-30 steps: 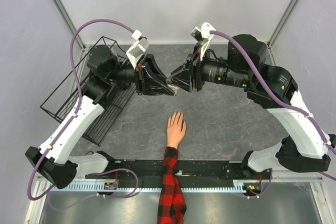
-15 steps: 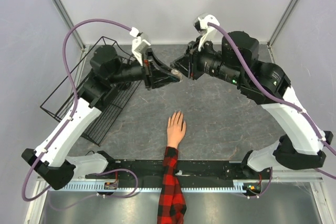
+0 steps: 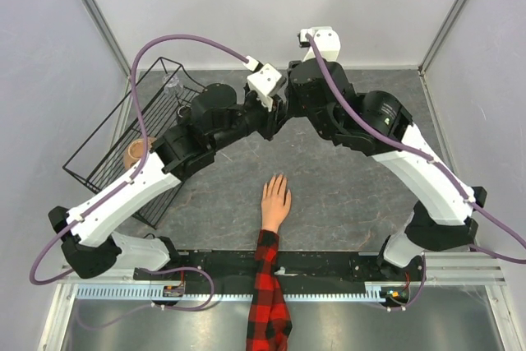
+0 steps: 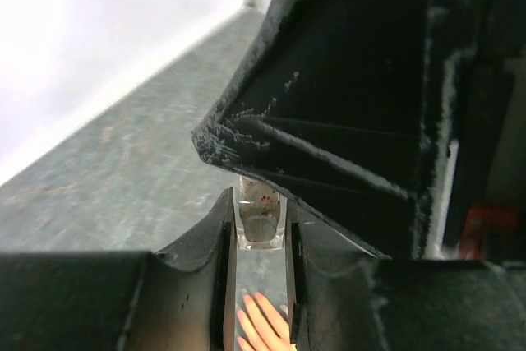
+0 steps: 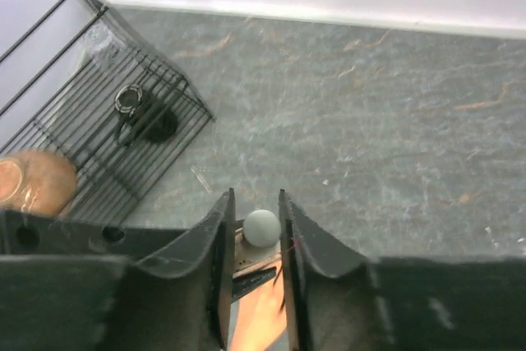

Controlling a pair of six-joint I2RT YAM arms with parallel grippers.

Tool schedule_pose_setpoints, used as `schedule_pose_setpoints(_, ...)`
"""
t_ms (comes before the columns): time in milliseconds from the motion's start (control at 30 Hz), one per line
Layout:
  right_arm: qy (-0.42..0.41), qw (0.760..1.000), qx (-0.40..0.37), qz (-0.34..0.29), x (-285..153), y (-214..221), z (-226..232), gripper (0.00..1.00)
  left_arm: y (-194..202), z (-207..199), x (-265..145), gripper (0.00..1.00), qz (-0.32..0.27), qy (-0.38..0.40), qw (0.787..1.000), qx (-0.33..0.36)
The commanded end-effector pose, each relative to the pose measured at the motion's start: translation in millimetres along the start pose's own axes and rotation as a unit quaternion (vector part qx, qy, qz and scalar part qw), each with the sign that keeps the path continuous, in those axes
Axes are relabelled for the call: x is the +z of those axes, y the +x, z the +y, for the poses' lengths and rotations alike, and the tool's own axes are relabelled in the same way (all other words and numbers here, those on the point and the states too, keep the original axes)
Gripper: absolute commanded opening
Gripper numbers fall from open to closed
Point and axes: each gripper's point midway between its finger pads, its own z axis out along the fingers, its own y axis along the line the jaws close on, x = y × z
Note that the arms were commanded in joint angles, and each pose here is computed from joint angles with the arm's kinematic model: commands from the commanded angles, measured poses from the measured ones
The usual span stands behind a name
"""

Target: Paint the nails

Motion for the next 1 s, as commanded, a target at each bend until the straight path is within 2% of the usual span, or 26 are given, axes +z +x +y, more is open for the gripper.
schedule_pose_setpoints(0, -0.110, 0.994, -0.001, 0.019, -19.1, 8.3, 39.3, 0.47, -58.0, -48.3, -36.7, 0.02, -0.109, 0.181, 0.977, 0.026)
schedule_pose_setpoints(67, -0.125, 0.992, -0.009, 0.008, -26.9, -2.1, 33.7, 0.55, -55.6, -57.1, -55.6, 0.02, -0.109, 0.235, 0.966, 0.015)
schedule_pose_setpoints(100, -0.146, 0.989, -0.014, 0.012, -31.8, -2.2, 36.2, 0.63, -56.7, -46.4, -59.0, 0.02, -0.110, 0.232, 0.966, -0.002)
schedule_pose_setpoints(200, -0.213, 0.976, -0.037, 0.001, -51.0, -10.1, 39.4, 0.76, -58.0, -38.7, -77.7, 0.02, -0.111, 0.265, 0.958, -0.024)
schedule_pose_setpoints(233, -0.232, 0.972, -0.030, -0.019, -62.6, -23.1, 35.1, 0.78, -56.0, -38.3, -81.1, 0.02, -0.107, 0.274, 0.955, -0.028)
schedule_pose_setpoints(300, -0.274, 0.960, -0.048, -0.018, -69.1, -19.5, 38.6, 0.83, -54.6, -43.1, -91.7, 0.02, -0.097, 0.316, 0.943, -0.034)
schedule_pose_setpoints(333, -0.329, 0.943, -0.052, -0.013, -82.2, -18.5, 46.1, 0.83, -54.1, -45.3, -94.8, 0.02, -0.092, 0.334, 0.937, -0.040)
schedule_pose_setpoints(433, -0.415, 0.907, -0.070, 0.005, -103.8, -12.3, 60.4, 0.83, -55.5, -51.1, -103.9, 0.02, -0.077, 0.391, 0.915, -0.068)
schedule_pose_setpoints(467, -0.426, 0.902, -0.068, 0.007, -107.3, -13.3, 62.3, 0.83, -54.6, -54.7, -110.2, 0.02, -0.061, 0.417, 0.903, -0.087)
schedule_pose_setpoints(567, -0.465, 0.883, -0.059, 0.010, -120.5, -17.9, 70.4, 0.79, -56.2, -57.2, -111.8, 0.02, -0.055, 0.447, 0.888, -0.092)
schedule_pose_setpoints(767, -0.489, 0.871, -0.045, 0.004, -128.9, -25.0, 75.5, 0.66, -58.2, -57.5, -111.9, 0.02, -0.044, 0.460, 0.880, -0.109)
schedule_pose_setpoints(833, -0.489, 0.871, -0.045, 0.005, -127.6, -24.8, 75.9, 0.65, -58.3, -58.6, -113.7, 0.02, -0.043, 0.465, 0.878, -0.108)
schedule_pose_setpoints(933, -0.478, 0.877, -0.046, -0.005, -125.2, -28.7, 73.0, 0.53, -57.9, -59.7, -115.3, 0.02, -0.041, 0.466, 0.877, -0.110)
schedule_pose_setpoints(967, -0.476, 0.878, -0.048, -0.008, -124.6, -29.5, 71.9, 0.46, -57.8, -59.3, -115.3, 0.02, -0.041, 0.465, 0.877, -0.111)
